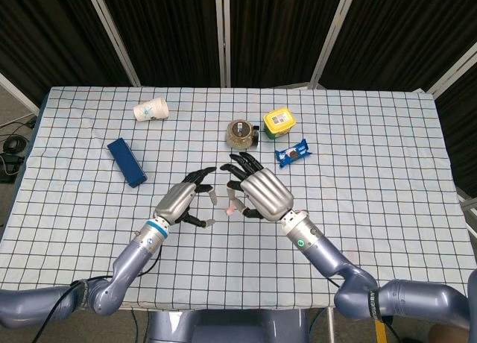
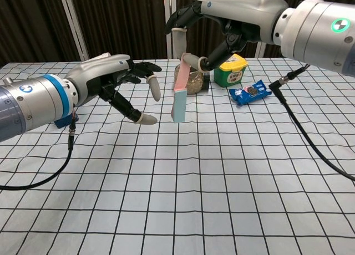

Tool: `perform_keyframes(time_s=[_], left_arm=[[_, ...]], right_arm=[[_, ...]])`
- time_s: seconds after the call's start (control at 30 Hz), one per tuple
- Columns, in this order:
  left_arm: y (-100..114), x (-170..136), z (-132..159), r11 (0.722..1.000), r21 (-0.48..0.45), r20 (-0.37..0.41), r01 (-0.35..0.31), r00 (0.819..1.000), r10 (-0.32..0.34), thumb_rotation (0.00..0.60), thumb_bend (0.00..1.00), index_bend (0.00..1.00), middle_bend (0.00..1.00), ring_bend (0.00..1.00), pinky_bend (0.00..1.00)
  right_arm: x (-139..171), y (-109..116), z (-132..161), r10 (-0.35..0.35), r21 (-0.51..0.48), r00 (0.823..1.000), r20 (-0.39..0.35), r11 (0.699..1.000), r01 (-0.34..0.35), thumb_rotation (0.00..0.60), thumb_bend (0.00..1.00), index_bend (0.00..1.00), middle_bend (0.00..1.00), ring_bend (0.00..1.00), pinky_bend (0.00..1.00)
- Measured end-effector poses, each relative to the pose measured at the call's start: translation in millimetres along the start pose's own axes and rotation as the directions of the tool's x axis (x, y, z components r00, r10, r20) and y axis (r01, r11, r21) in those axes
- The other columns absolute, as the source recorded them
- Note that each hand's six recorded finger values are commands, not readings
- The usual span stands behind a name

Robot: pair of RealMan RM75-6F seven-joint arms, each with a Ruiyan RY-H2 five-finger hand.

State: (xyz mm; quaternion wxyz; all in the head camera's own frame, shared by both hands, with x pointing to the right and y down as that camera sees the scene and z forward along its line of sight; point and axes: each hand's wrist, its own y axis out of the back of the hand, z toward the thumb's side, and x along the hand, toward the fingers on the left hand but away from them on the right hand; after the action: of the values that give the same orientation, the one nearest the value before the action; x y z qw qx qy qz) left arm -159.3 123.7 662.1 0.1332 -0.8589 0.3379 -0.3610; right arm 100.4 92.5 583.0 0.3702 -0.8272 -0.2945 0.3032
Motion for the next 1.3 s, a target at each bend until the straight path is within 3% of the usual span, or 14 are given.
perform_keyframes(time_s=[0.37,0.47,0.77,1.1,1.3], left_arm=[[-15.0,8.3,12.1,1.000,-0.020,-0.007,-0.001,1.000,0.000,0.600,0.19,0.53,0.00,0.00,0.00],[-19.9,8.4,13.5,0.999,-0.032,-0.010,0.007,1.000,-0.007,0.600,0.23,0.53,0.00,0.00,0.00],[-17.7,9.4,19.0,1.000,-0.010,-0.004,-0.005,1.000,0.005,0.600,0.34,0.56,0.00,0.00,0.00],[-17.3,9.6,19.1,1.000,-0.006,-0.014,-0.010,1.000,0.010,0.600,0.35,0.56,0.00,0.00,0.00],[-18.9,10.7,20.6,1.000,-0.027,-0.018,-0.010,1.000,0.010,0.600,0.52,0.64,0.00,0.00,0.00]], right_arm=[[-0.8,0.3,8.2,-0.008,-0.034,1.000,-0.005,0.999,0.007,0.600,0.43,0.72,0.17,0.00,0.00],[-0.5,0.7,9.6,-0.010,-0.036,1.000,-0.008,0.999,0.010,0.600,0.43,0.72,0.17,0.00,0.00],[-0.6,0.3,11.0,-0.007,-0.039,1.000,-0.014,0.999,0.006,0.600,0.43,0.72,0.17,0.00,0.00],[-0.4,1.2,5.3,-0.010,-0.033,1.000,-0.003,0.999,0.010,0.600,0.43,0.72,0.17,0.00,0.00],[-0.1,-0.3,3.8,-0.005,-0.036,1.000,-0.001,0.999,0.005,0.600,0.44,0.72,0.17,0.00,0.00]])
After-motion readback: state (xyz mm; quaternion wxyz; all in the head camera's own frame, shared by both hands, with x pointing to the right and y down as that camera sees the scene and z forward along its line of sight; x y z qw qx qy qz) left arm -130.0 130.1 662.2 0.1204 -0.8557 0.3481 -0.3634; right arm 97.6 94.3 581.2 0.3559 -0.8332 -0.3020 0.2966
